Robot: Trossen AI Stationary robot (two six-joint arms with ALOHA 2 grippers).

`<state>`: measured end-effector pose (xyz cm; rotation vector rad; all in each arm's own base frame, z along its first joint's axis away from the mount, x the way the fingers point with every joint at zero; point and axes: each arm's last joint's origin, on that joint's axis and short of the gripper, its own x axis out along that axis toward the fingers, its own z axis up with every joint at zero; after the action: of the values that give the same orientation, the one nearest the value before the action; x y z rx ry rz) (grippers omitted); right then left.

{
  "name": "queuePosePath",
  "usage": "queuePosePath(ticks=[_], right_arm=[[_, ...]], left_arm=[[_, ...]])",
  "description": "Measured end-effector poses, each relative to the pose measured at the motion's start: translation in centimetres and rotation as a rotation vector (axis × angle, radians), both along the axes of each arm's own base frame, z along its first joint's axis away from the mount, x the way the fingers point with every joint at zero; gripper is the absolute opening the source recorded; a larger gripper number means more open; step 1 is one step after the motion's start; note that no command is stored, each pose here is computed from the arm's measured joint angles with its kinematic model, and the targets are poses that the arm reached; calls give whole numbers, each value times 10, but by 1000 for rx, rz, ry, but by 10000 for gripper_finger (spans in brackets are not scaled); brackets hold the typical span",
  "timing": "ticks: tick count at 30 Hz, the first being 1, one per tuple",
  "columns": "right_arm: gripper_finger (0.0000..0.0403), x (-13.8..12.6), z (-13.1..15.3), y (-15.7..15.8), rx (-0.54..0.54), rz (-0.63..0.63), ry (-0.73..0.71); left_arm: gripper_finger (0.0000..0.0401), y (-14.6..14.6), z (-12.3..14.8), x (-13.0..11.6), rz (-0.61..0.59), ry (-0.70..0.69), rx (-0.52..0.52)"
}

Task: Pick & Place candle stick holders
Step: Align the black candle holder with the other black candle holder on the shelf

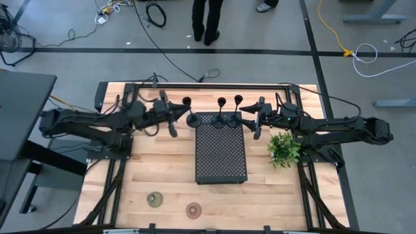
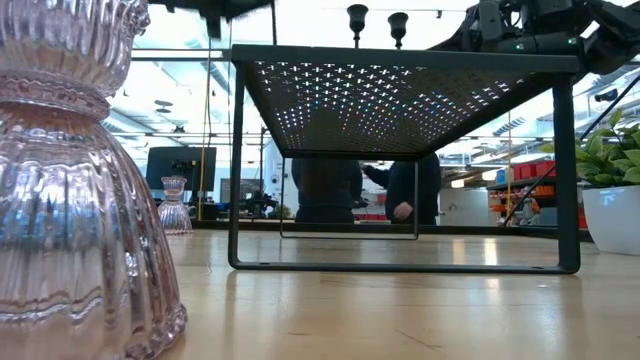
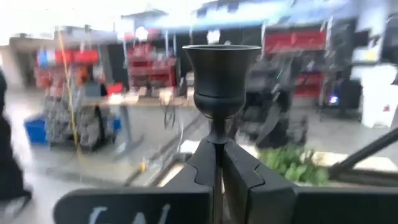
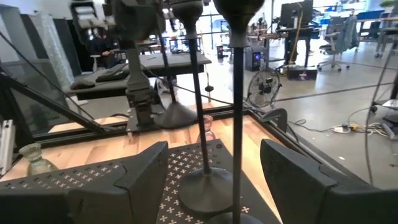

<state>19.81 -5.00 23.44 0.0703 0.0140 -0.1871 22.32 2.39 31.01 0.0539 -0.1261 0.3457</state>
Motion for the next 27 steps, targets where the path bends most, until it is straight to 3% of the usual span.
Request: queuePosePath(ticks=[10,27], right_arm=[[256,0,0,0,-8,-11,-2],[256,0,0,0,-6,-10,-2]], left_arm=[[10,24,-11,14,-59,-10,-38],[10,36,-34,38,-63,8,-60]])
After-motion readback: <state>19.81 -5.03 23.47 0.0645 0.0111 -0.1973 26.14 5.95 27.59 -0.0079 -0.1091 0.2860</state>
